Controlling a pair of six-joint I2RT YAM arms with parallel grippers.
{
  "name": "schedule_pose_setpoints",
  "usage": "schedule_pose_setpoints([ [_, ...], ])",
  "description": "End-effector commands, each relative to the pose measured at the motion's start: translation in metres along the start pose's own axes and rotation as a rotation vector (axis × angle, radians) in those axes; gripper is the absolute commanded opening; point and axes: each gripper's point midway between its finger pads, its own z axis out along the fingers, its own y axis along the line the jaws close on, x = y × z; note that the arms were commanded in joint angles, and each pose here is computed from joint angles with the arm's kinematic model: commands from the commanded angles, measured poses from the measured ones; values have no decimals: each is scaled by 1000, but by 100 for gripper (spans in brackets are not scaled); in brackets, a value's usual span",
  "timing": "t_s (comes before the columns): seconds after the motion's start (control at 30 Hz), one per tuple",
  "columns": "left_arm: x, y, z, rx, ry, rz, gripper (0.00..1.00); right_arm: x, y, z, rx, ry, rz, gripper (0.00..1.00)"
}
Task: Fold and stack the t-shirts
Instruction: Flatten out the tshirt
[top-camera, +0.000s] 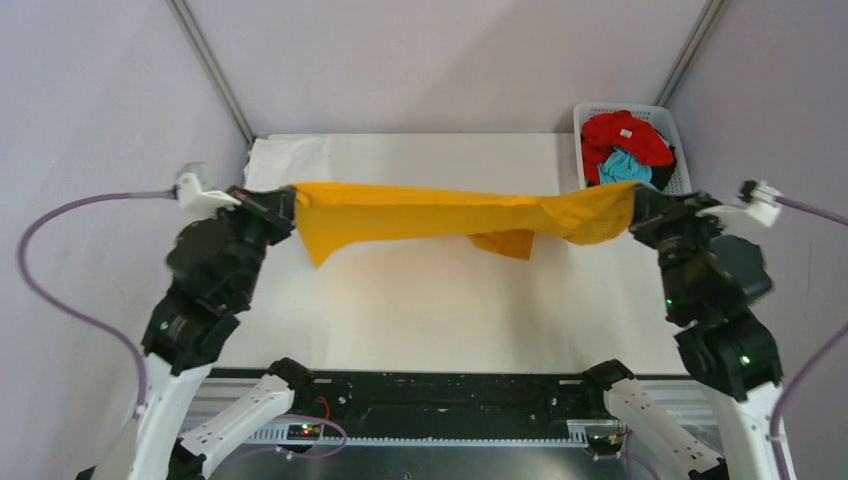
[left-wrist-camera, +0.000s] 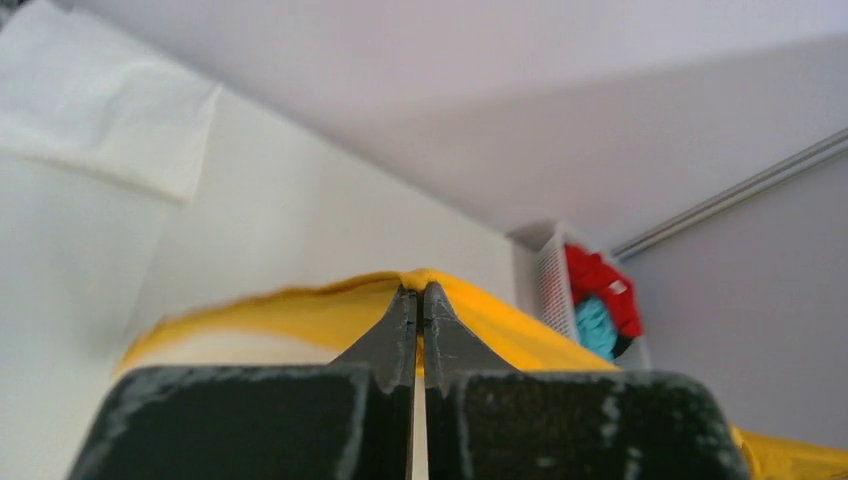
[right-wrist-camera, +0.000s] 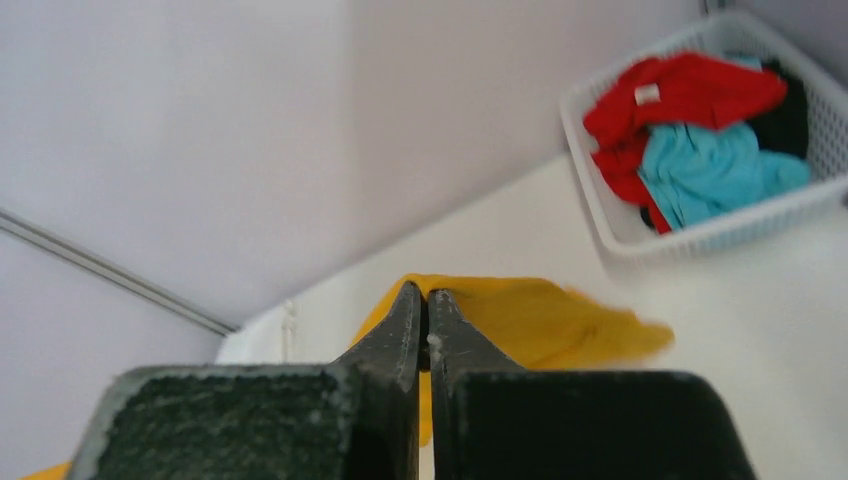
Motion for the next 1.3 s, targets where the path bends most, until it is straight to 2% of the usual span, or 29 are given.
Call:
schedule_pose_setpoints([
  [0.0, -58, -18, -34, 74, -123, 19, 0, -69, 21, -35, -103, -163, 20, 0],
  [0.13, -104, -41, -74, 195, -206, -24, 0, -116, 41, -65, -194, -251, 39, 0],
  [0.37, -141, -66, -130, 387, -261, -49, 0, -176, 83, -117, -390, -296, 2, 0],
  [0.5, -154, -70, -153, 443, -283, -53, 0, -195, 92, -137, -446, -328, 2, 0],
  [0.63, -159, -67, -163, 451, -295, -55, 0, -192, 96, -144, -487, -314, -15, 0],
  [0.77, -146, -54, -142, 365, -279, -54, 0, -177, 88, -127, -436, -294, -42, 0],
  [0.97, -101, -21, -63, 79, -219, 17, 0, -137, 62, -75, -268, -260, -80, 0],
  [1.1, -60, 13, -7, -149, -180, 115, 0, -94, 38, -27, -127, -222, -117, 0],
  [1.27, -20, 51, 37, -370, -164, 191, 0, -33, 21, 29, -27, -120, -171, 0],
])
